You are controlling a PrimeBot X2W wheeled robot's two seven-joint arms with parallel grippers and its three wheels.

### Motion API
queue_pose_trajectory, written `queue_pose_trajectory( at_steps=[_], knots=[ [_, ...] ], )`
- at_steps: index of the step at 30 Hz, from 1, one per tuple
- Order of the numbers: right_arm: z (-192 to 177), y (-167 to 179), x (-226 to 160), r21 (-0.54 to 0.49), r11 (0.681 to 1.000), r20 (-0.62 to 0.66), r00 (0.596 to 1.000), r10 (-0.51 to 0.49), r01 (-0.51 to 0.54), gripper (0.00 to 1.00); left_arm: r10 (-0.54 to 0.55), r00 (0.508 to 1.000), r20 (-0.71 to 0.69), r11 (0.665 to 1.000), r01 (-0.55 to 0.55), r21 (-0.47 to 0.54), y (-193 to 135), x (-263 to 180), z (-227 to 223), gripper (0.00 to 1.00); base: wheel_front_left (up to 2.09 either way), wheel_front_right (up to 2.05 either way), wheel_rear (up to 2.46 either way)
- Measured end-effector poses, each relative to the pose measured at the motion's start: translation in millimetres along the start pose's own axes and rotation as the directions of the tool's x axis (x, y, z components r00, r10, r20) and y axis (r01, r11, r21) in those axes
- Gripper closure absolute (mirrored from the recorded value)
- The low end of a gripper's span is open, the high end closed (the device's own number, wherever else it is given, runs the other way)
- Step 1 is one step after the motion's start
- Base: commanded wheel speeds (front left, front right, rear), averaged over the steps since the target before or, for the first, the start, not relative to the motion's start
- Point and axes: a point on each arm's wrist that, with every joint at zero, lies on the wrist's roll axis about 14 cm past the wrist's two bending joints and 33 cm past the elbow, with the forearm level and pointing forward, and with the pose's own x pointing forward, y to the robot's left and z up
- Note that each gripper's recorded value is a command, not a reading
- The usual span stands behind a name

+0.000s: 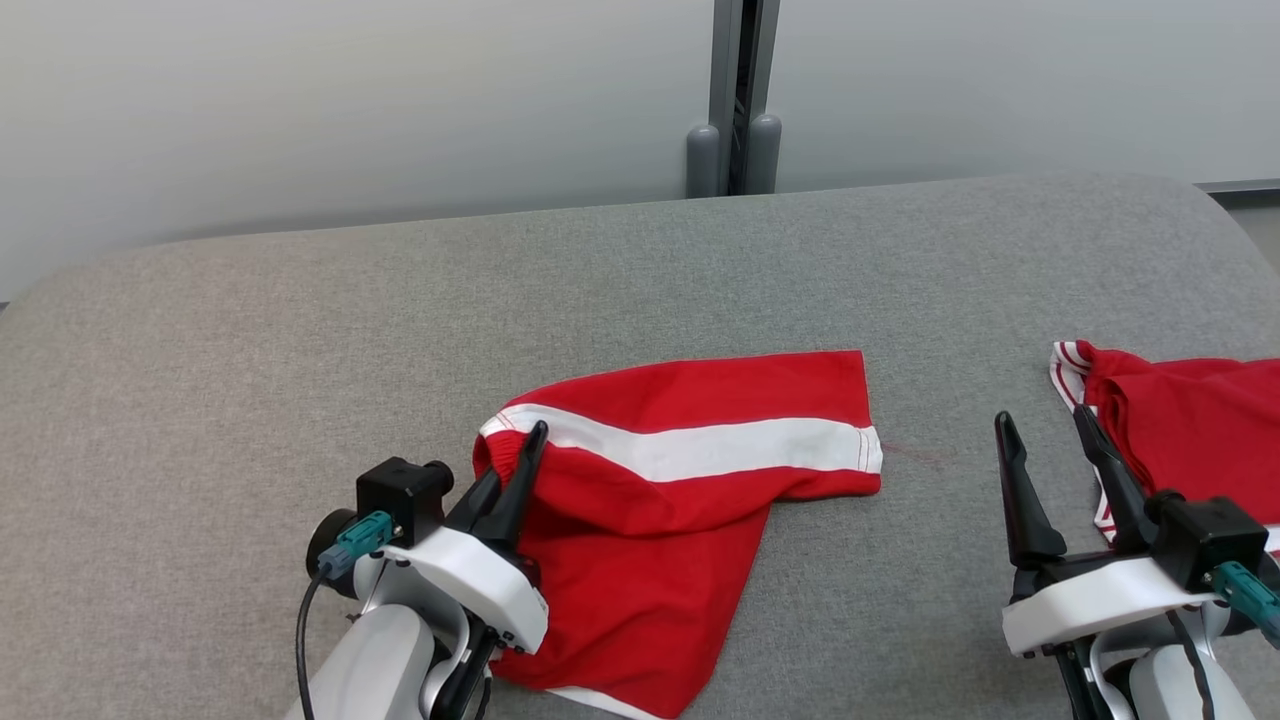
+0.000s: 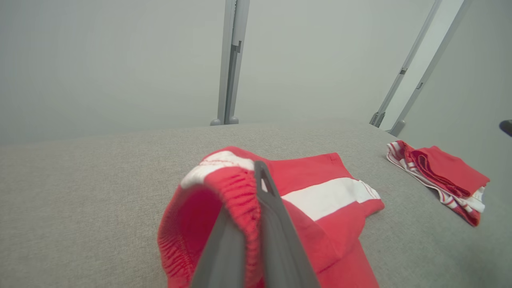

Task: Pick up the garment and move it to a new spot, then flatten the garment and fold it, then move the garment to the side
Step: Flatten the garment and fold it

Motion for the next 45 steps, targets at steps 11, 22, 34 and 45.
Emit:
queue_pose_trajectory(
  at_steps=[11, 22, 34, 45],
  knots=[
    [-6, 5, -1, -0.005, 1.0, -0.019, 1.0, 0.013, -0.013, 0.0, 0.005, 1.0, -0.003, 1.0, -0.005, -0.003, -2, -5, -3, 1.0, 0.0, 0.0, 0.0],
    [-68, 14, 18, 0.05, 0.998, -0.208, 0.977, 0.037, -0.028, 0.0, 0.003, 1.0, -0.02, 1.0, -0.003, -0.006, 3, 1, -9, 1.0, 0.0, 0.0, 0.0],
    [-83, 27, 34, 0.072, 0.996, -0.247, 0.966, 0.069, -0.052, 0.0, 0.057, 0.998, -0.034, 0.998, -0.057, -0.007, 24, -5, -13, 1.0, 0.0, 0.0, 0.0],
    [-82, 25, 33, 0.076, 0.996, -0.245, 0.968, 0.061, -0.044, 0.0, 0.11, 0.989, -0.099, 0.992, -0.104, 0.066, 40, -10, -31, 0.0, 0.0, 0.0, 0.0]
  ],
)
